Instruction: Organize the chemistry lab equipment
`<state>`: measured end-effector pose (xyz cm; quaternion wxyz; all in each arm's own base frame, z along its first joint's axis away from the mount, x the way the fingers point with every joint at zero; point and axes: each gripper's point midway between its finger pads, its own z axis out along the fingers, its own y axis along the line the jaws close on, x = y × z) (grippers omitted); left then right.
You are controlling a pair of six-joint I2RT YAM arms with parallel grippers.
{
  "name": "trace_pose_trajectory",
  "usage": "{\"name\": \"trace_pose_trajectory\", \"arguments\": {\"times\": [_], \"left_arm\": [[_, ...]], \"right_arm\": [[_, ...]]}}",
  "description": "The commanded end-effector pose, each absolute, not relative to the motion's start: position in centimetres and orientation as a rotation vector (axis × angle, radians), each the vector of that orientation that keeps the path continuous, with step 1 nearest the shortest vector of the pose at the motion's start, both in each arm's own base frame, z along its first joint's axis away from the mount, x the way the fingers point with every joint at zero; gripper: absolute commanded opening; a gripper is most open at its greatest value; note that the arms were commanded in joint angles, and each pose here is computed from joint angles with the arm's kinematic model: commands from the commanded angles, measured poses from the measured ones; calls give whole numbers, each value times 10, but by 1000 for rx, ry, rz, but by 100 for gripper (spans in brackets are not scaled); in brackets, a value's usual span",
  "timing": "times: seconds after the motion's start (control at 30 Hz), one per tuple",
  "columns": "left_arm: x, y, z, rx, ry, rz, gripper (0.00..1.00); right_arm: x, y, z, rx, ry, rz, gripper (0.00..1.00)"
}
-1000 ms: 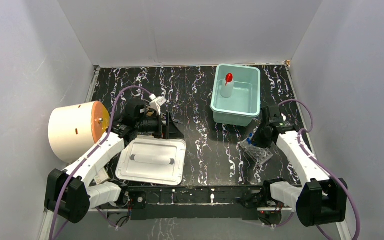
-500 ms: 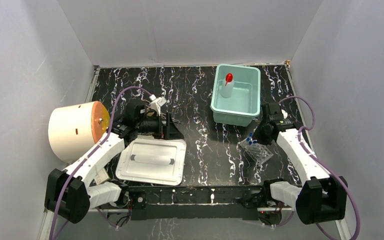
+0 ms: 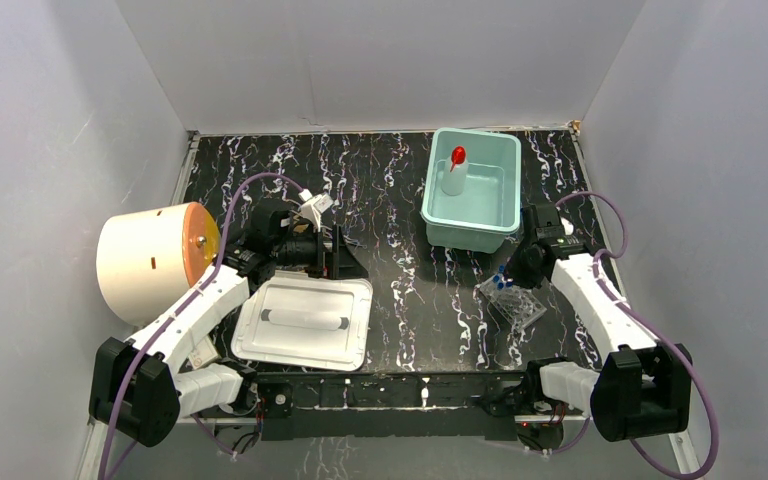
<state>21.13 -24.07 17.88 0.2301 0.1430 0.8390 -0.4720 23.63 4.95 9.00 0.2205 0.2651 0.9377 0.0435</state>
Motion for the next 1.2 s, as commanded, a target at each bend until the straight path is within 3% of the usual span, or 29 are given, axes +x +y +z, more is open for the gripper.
{"name": "trace_pose_trajectory", "arguments": {"times": [0.0, 0.23, 0.57, 0.67, 0.77, 1.17], "left_arm": [[209, -242, 185, 421, 2286, -1310, 84], [209, -242, 185, 424, 2284, -1312, 84], [208, -242, 183, 423, 2290, -1317, 84], [208, -242, 182, 422, 2289, -1315, 84], [207, -241, 181, 420, 2291, -1312, 84], [207, -241, 180, 412, 2293, -1317, 84]], "right_arm": [[255, 50, 112, 731, 2512, 147, 29], [244, 45, 113, 737, 2520, 124, 30], [231, 40, 131, 713, 2491, 121, 39], [221, 43, 131, 707, 2511, 146, 32], [207, 44, 127, 710, 2541, 155, 18], [206, 47, 101, 694, 2603, 147, 20]]}}
